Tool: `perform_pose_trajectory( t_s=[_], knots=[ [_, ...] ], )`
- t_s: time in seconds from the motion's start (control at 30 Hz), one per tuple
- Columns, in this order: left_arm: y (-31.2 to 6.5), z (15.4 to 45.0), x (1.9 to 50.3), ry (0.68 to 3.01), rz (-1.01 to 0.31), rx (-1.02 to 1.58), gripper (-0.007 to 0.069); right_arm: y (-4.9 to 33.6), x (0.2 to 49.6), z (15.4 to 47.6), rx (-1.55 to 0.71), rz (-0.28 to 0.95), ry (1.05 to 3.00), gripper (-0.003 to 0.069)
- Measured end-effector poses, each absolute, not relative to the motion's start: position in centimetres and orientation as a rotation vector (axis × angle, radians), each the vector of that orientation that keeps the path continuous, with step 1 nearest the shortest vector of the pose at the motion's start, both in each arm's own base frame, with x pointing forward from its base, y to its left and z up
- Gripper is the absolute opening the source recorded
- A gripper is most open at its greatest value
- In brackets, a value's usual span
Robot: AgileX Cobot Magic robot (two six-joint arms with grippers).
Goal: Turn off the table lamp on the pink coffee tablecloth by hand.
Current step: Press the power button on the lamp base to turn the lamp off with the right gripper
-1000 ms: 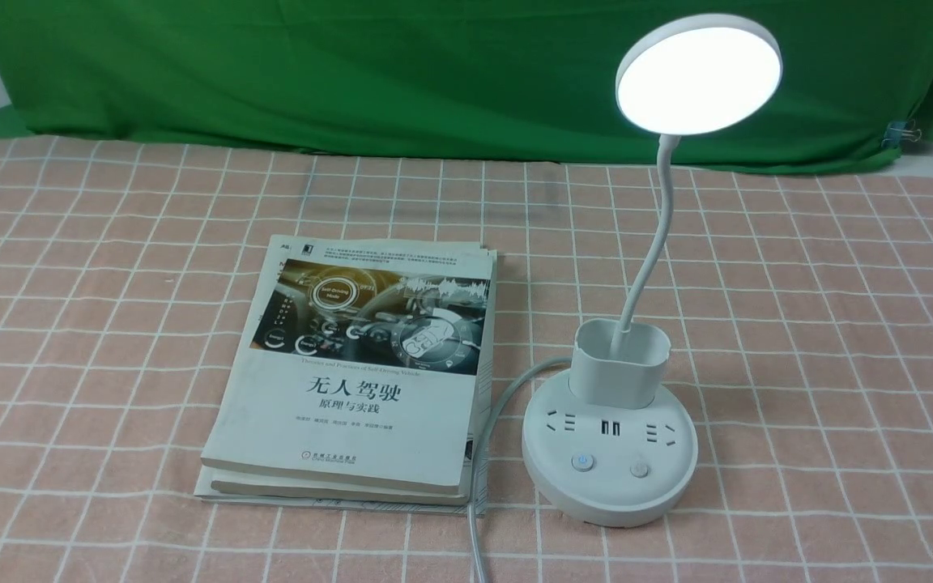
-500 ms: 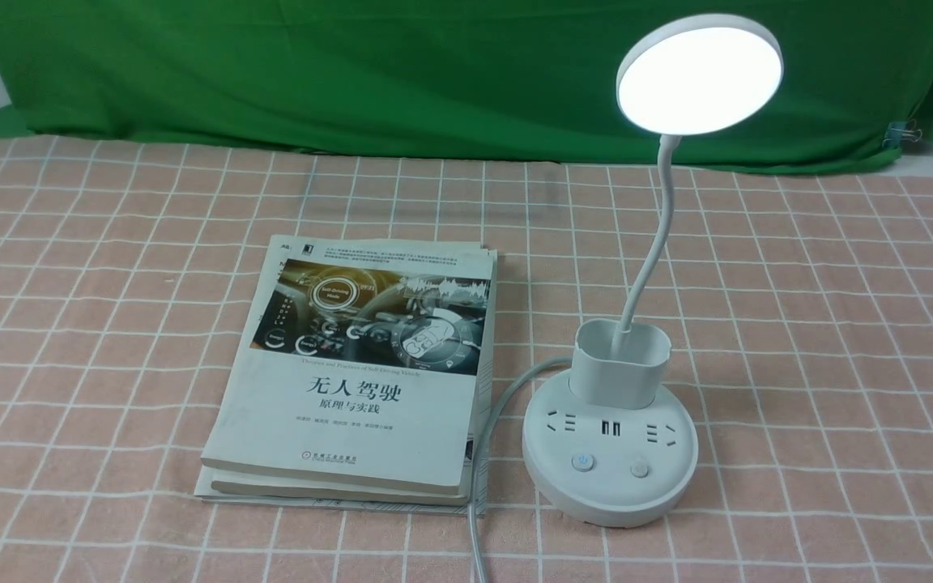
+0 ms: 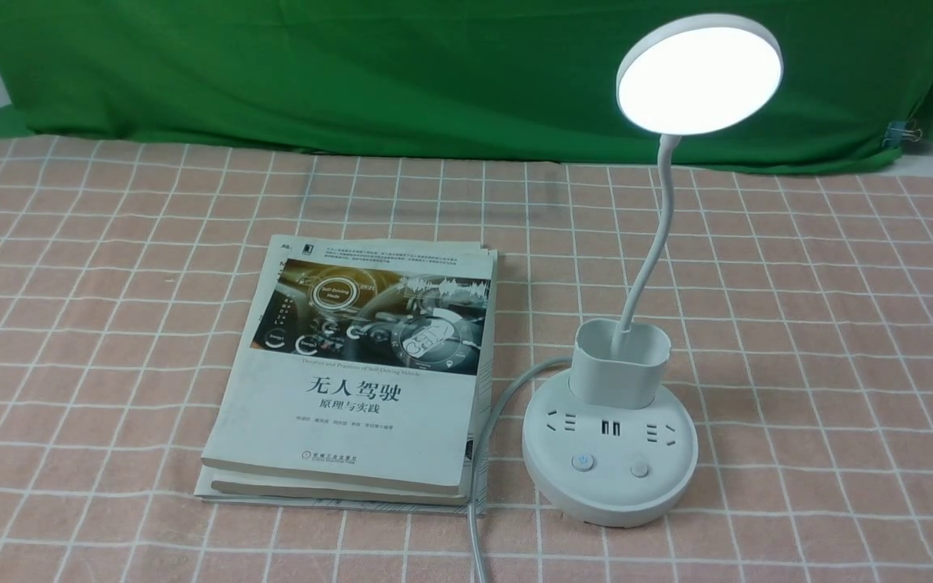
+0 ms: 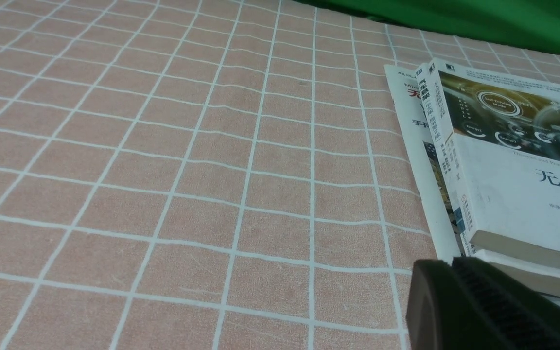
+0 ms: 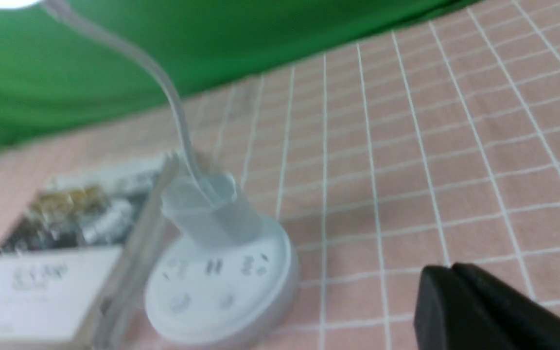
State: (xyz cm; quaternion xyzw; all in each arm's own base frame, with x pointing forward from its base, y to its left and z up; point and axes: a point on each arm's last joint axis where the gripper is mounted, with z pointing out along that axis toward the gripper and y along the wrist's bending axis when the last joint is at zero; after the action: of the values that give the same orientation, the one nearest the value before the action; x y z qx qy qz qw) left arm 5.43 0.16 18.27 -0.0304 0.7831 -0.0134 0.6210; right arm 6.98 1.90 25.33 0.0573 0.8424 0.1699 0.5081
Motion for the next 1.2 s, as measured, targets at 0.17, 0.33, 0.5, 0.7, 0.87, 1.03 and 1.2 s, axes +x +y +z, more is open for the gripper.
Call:
perform_pose_trajectory(
  t_s=[0.17,0.33,0.5,0.7,0.87,1.03,1.2],
  knots=[
    [0.2,18.3,5.4,1.8,-0.031,-0.07,0.0006,2.9,10.4,28.3,-0.103,0.267,2.485,0.0043],
    [0.2,18.3,5.4,1.8,-0.031,-0.07,0.0006,4.1,15.2,27.6,-0.214,0.269,2.738,0.0043],
    [0.2,18.3,5.4,1.8,-0.031,-0.07,0.0006,7.1,18.9,25.8,-0.354,0.356,2.845,0.0043],
    [0.2,18.3,5.4,1.8,-0.031,-0.07,0.0006,13.0,23.2,23.3,-0.579,0.376,2.896,0.0043],
    [0.2,18.3,5.4,1.8,-0.031,-0.07,0.0006,16.6,25.9,22.2,-0.676,0.38,2.897,0.0045],
    [0.2,18.3,5.4,1.8,-0.031,-0.07,0.0006,18.4,27.8,21.7,-0.733,0.32,2.885,0.0044],
    [0.2,18.3,5.4,1.8,-0.031,-0.07,0.0006,18.7,29.2,21.1,-0.731,0.244,2.887,0.0044]
  ],
)
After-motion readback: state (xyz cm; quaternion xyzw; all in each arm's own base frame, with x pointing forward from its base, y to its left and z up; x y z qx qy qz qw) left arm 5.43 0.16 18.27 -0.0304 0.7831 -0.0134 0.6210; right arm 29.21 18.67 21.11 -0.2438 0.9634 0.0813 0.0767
